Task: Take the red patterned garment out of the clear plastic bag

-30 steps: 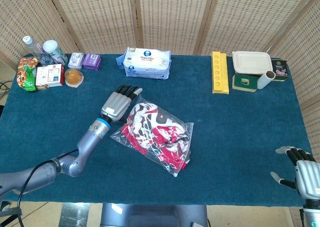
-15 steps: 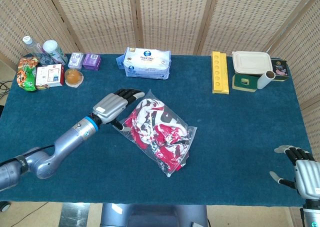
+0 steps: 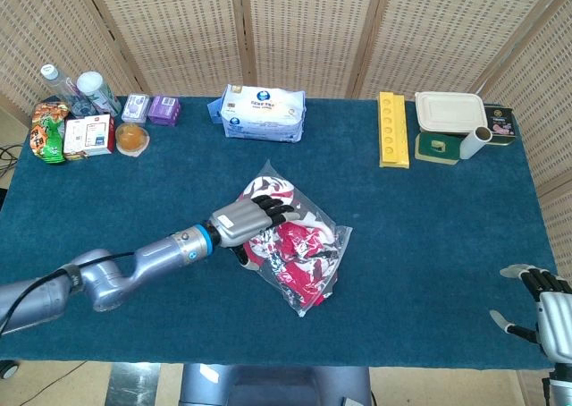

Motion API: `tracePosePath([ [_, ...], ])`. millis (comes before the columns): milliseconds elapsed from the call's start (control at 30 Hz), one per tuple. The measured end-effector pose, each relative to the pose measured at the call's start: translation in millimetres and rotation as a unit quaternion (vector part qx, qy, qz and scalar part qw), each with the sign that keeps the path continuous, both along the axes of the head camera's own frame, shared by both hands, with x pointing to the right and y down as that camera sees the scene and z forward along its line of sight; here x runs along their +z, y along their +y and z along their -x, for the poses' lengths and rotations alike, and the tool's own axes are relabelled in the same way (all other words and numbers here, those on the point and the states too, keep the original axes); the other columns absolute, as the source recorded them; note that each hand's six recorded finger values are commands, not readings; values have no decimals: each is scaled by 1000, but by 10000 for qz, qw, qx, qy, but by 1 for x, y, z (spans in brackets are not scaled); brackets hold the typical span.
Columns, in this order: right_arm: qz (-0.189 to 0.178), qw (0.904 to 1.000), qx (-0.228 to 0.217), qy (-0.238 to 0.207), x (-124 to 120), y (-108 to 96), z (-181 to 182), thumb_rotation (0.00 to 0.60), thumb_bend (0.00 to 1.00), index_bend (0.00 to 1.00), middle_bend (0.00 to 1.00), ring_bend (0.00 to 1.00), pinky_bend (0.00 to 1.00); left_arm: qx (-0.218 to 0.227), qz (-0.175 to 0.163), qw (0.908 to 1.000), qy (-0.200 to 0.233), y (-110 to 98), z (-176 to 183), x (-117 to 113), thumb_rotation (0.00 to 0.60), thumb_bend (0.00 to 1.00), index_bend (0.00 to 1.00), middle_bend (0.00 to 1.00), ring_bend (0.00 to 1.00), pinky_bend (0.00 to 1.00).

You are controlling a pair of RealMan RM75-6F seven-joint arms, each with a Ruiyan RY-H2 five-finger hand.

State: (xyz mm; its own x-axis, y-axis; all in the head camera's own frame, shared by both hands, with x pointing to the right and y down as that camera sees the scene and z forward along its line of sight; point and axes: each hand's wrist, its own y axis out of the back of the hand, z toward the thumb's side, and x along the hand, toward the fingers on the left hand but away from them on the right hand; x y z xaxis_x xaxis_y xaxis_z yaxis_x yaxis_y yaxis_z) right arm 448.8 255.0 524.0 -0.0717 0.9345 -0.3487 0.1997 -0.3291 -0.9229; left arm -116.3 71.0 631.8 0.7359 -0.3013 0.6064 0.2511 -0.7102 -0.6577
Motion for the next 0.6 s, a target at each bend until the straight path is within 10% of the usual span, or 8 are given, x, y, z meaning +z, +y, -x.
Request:
tracePosePath([
  [600,-149,9994,301,68,-9,8,-16,581,186,329,322,300,283,540,-39,9969,-576,-4,-90,62,526,4,18,39,0,63],
])
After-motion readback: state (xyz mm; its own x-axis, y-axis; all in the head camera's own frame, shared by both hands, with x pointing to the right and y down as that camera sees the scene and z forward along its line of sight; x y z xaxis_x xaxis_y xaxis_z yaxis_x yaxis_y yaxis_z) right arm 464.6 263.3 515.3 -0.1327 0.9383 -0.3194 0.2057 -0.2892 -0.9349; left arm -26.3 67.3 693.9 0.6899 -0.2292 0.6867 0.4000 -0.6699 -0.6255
